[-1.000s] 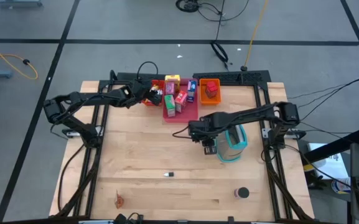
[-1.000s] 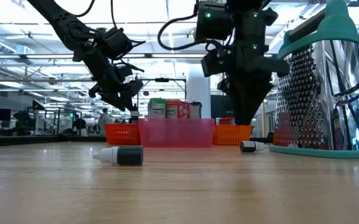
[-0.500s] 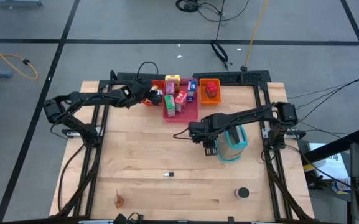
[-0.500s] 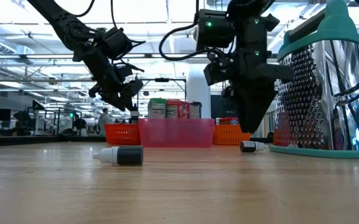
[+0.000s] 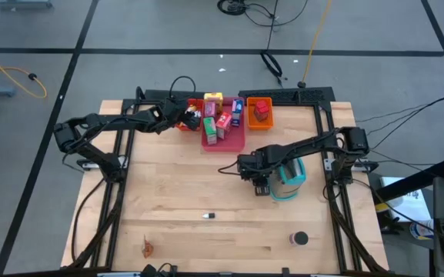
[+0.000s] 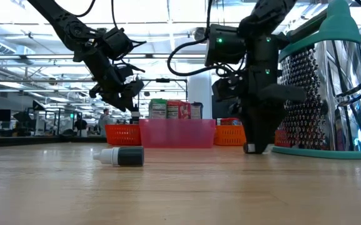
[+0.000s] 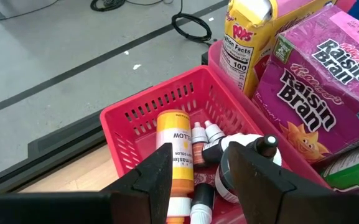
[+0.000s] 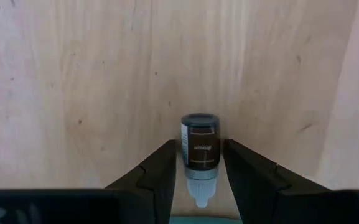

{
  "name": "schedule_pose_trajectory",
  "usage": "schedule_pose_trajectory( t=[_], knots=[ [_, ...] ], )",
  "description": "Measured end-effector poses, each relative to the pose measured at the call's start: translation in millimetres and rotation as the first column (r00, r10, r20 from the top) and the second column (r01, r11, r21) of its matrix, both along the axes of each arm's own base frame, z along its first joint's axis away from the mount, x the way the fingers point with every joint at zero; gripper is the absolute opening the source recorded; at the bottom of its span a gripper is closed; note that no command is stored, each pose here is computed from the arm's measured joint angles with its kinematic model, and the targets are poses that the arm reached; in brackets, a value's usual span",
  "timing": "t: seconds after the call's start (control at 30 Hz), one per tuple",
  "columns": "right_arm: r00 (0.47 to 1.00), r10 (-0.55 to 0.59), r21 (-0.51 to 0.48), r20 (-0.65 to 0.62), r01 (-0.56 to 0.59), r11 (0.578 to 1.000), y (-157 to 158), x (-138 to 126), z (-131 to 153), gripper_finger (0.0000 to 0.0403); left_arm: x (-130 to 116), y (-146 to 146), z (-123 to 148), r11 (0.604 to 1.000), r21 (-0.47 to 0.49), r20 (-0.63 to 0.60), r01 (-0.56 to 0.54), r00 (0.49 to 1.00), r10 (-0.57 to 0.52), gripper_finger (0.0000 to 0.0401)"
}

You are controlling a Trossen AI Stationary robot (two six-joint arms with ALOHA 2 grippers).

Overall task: Pick & Place Kitchen Items
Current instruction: Put the small black food coloring bottle into the red bin

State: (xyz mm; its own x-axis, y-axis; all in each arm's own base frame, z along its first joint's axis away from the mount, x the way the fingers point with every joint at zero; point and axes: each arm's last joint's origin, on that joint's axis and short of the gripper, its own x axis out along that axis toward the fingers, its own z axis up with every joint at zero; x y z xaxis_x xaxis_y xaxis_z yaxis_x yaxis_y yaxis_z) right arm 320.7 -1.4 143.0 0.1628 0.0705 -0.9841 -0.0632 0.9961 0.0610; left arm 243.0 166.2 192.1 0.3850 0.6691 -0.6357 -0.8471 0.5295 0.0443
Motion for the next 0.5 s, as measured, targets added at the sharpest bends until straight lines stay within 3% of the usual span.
schedule_pose_trajectory(
  t=[0.27, 0.5],
  knots=[
    [1.000, -0.009, -0.043, 0.003, 0.009, 0.999, -1.3, 0.0, -0.4, 0.0058, 0.0, 0.0, 0.1, 1.000, 0.000, 0.001, 0.000, 1.000, 0.000, 0.0159],
    [1.000, -0.006, -0.046, 0.026, 0.007, 0.999, -1.6, 9.6, 11.1, 0.0061, 0.1, 0.0, 0.0, 1.000, -0.001, 0.003, -0.001, 1.000, 0.001, 0.0159]
  ],
)
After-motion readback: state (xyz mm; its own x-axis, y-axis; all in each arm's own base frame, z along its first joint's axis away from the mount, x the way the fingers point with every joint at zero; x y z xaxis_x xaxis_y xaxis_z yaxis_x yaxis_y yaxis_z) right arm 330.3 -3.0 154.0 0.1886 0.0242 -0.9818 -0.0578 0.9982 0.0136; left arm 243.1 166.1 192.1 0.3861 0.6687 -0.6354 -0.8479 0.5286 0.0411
